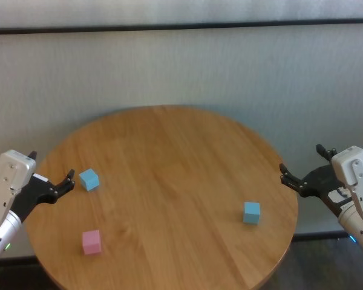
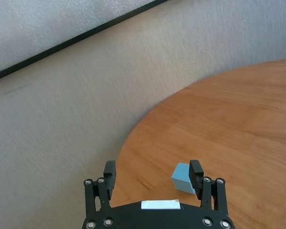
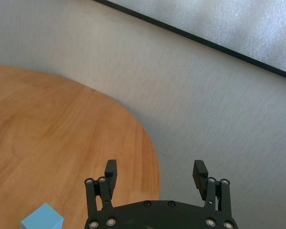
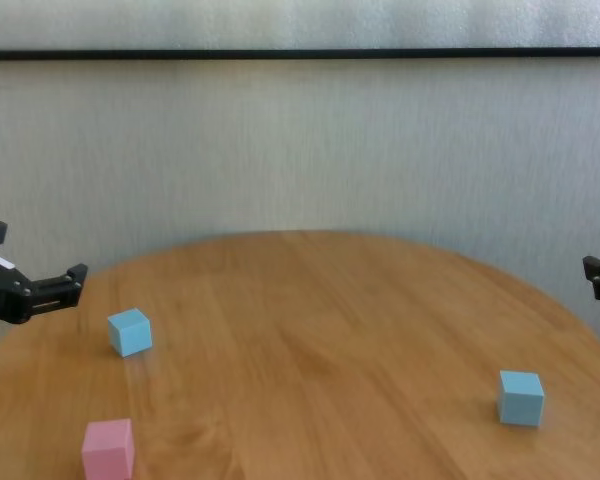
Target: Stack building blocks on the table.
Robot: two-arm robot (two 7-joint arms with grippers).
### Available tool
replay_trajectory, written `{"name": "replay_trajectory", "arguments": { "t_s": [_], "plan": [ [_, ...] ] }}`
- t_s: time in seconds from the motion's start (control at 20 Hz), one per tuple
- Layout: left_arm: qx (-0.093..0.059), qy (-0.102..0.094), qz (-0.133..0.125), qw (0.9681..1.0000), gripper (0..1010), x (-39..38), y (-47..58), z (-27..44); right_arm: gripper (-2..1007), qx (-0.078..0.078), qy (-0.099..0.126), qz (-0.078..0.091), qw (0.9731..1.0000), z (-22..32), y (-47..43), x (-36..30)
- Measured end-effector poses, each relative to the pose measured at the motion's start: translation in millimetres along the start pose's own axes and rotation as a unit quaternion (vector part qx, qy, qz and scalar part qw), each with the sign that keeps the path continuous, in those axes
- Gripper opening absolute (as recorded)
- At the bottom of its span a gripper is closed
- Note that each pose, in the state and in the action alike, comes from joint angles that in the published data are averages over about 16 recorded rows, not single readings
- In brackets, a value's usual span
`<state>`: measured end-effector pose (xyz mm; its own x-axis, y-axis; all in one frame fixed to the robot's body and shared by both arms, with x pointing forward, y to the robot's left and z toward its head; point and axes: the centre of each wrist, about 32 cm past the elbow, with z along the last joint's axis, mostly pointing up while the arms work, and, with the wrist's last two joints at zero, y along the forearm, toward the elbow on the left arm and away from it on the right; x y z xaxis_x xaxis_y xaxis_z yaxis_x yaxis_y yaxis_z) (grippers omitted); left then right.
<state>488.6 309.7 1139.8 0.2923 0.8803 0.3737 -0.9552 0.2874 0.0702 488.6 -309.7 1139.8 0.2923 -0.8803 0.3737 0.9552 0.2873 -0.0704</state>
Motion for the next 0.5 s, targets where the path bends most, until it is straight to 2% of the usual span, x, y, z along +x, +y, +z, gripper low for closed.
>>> {"name": "replay_trajectory", "arguments": {
  "t_s": [0.5],
  "plan": [
    [0.0, 0.0, 0.0, 1.0, 1002, 0.0, 0.0, 0.0, 1005, 0.0, 0.0, 0.0, 1.0, 0.0, 0.0, 0.0]
  ]
}}
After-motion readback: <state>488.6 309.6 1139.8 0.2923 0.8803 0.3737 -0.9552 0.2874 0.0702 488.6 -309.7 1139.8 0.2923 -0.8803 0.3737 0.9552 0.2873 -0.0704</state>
